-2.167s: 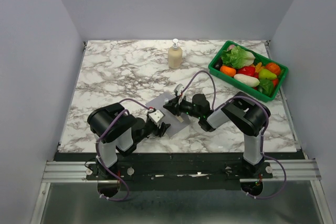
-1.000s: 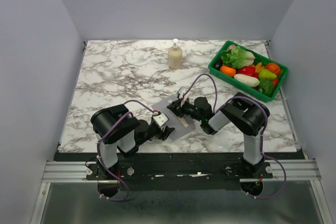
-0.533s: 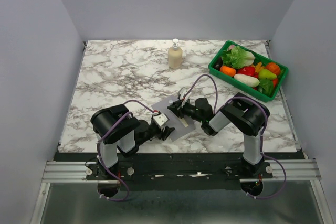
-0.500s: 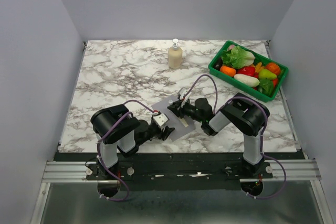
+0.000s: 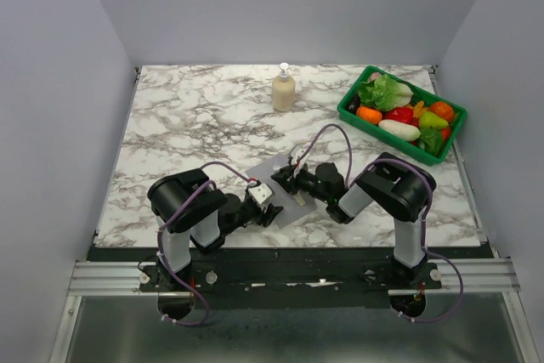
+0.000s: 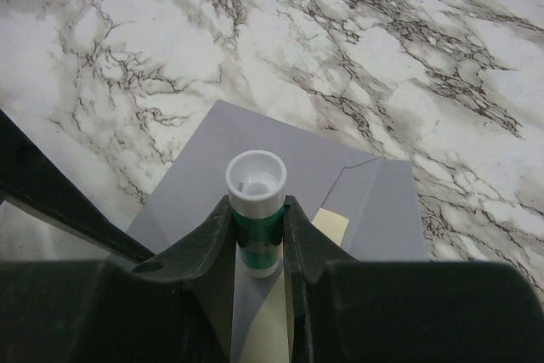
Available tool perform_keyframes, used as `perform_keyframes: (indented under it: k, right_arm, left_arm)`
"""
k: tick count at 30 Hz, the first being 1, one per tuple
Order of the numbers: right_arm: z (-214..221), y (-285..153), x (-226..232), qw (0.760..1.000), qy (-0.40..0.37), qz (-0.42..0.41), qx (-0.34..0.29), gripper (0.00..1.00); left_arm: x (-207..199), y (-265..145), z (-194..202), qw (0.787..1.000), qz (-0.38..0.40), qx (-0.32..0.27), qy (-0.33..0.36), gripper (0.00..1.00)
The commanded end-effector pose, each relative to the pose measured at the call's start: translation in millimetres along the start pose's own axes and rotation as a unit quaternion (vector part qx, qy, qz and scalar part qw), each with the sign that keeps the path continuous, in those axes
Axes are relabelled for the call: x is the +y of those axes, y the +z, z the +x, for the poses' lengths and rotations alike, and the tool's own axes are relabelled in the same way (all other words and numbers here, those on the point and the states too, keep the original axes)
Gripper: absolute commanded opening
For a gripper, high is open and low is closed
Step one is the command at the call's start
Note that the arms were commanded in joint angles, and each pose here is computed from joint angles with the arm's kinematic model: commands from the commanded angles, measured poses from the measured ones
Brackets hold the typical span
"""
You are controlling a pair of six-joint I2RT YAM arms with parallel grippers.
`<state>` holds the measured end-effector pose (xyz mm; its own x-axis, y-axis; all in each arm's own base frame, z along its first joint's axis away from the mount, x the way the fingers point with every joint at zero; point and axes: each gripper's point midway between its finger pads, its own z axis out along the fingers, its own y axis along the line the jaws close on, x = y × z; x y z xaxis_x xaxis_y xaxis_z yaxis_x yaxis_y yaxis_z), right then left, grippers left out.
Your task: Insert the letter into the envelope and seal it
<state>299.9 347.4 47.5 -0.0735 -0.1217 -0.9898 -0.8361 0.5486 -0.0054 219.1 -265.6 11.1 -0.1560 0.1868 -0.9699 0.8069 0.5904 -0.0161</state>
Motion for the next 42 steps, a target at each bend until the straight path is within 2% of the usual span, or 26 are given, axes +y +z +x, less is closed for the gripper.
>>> perform_keyframes:
  k: [1,11,17,22,27,37,42]
  right_arm:
    - [26,-14,6,0.999,0.001,0.011,0.041,0.01]
    - [29,-26,-11,0.996,-0.008,0.074,0.050,0.01]
    - [28,-22,0,0.998,-0.005,0.045,0.052,0.01]
    - [27,-14,28,0.999,0.003,-0.001,0.051,0.01]
    - [36,-17,38,0.998,0.013,-0.006,0.058,0.01]
    - [44,-35,-16,0.986,-0.016,0.146,0.077,0.01]
    - [43,-42,-29,0.979,-0.026,0.184,0.079,0.01]
  left_arm:
    - [8,-7,-2,0.999,-0.022,-0.024,-0.003,0.68]
    - [8,-6,-1,1.000,-0.020,-0.022,-0.004,0.68]
    - [8,-5,-1,1.000,-0.019,-0.022,-0.004,0.67]
    - [7,-5,-1,1.000,-0.017,-0.023,-0.005,0.67]
    - [7,-6,-1,1.000,-0.017,-0.022,-0.004,0.67]
    - [8,-6,-2,1.000,-0.019,-0.023,-0.003,0.67]
    - [8,-6,-1,1.000,-0.018,-0.021,-0.003,0.67]
